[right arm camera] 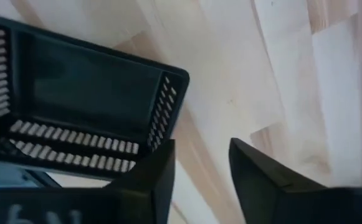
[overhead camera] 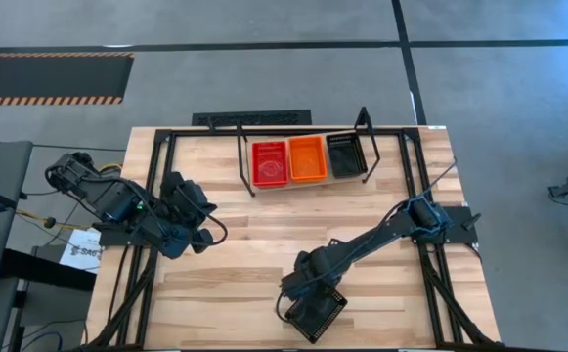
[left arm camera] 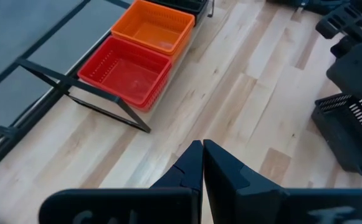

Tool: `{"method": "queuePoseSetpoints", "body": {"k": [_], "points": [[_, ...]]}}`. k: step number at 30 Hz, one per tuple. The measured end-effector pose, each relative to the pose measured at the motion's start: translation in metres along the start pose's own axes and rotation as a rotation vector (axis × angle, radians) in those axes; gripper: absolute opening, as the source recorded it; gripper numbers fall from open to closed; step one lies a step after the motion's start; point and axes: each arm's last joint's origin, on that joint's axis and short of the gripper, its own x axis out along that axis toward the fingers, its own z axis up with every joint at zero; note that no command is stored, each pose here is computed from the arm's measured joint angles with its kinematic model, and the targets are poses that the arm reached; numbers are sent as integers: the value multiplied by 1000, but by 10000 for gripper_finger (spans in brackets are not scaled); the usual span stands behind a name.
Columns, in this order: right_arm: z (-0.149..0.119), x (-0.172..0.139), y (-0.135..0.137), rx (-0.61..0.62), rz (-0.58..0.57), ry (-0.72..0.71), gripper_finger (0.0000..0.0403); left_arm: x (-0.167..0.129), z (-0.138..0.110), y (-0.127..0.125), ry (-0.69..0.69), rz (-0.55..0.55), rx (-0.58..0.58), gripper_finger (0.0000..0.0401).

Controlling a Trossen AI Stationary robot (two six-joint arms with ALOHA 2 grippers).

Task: Stack baskets on shelf by color
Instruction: Stack the black bin into the black bin on the shelf

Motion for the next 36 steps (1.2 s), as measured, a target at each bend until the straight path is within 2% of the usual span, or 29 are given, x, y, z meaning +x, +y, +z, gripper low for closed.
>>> {"method": "queuePoseSetpoints", "body": {"k": [6, 12, 15, 22, 27, 31, 36], "points": [[-7, 14, 12, 90, 22, -22, 212, 0, 1, -1, -6, -6, -6, 0], [-19, 46, 14, 117, -56, 27, 215, 0, 1, -1, -7, -5, -5, 0], [-21, 55, 13, 124, -60, 51, 211, 0, 1, -1, -8, -4, -5, 0], [-10, 65, 23, 129, 88, 2, 206, 0, 1, -1, -17, 3, -4, 0], [-5, 65, 25, 130, 127, -22, 201, 0, 1, 0, -17, 3, -4, 0], [-4, 65, 23, 107, 120, -20, 160, 0, 1, -1, -17, 3, 9, 0], [0, 64, 19, 22, 107, -24, 30, 0, 1, -1, -17, 3, 10, 0]]}}
